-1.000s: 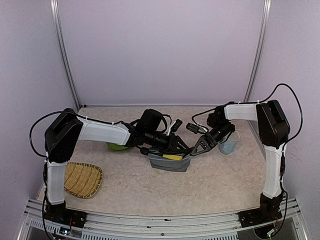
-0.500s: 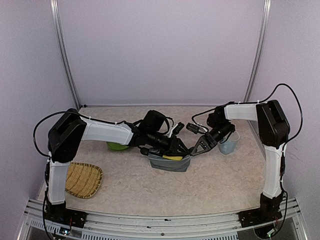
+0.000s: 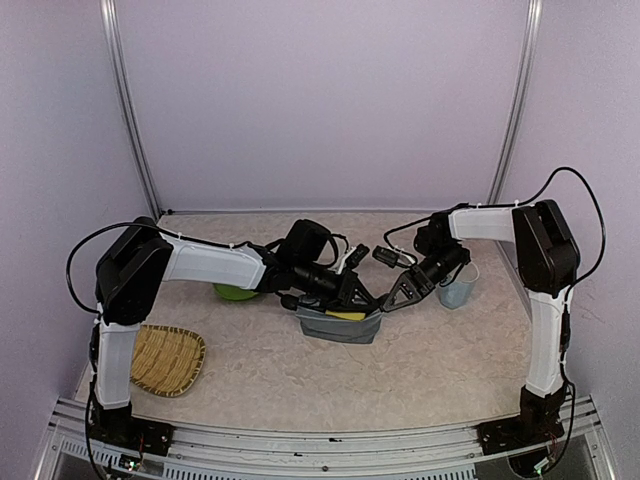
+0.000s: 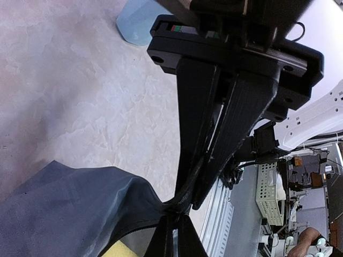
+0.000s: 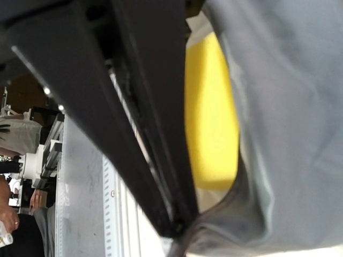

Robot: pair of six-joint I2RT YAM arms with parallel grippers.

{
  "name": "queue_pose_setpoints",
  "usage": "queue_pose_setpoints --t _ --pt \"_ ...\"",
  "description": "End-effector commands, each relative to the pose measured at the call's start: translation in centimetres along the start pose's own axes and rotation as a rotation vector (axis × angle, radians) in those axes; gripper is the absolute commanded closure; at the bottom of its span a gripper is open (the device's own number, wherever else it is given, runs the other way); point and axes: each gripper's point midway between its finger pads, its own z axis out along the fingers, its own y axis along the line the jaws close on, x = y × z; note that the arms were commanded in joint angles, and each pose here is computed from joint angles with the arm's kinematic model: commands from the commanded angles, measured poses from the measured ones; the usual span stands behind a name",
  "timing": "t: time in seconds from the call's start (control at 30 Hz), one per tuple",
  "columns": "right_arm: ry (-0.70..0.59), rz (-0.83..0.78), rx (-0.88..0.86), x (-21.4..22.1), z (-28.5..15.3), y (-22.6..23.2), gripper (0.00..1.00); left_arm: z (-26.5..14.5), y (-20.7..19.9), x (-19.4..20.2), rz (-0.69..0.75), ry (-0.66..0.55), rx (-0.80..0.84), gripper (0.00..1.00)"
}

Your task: Sort the hair-cutting tools

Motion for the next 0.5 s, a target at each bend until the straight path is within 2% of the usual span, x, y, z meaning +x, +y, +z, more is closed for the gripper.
queue_pose_setpoints --t 0.0,0.47 --pt "-0.027 -0.011 -0.015 -0.6 -0.3 0.0 0.98 -0.6 -0.5 -0.3 0.014 -0.017 0.027 0.98" --pt "-0.025 -0.005 -0.016 -0.5 -0.2 -0.2 0.98 -1.3 -0.7 -1.1 0.01 -0.06 0.055 1.0"
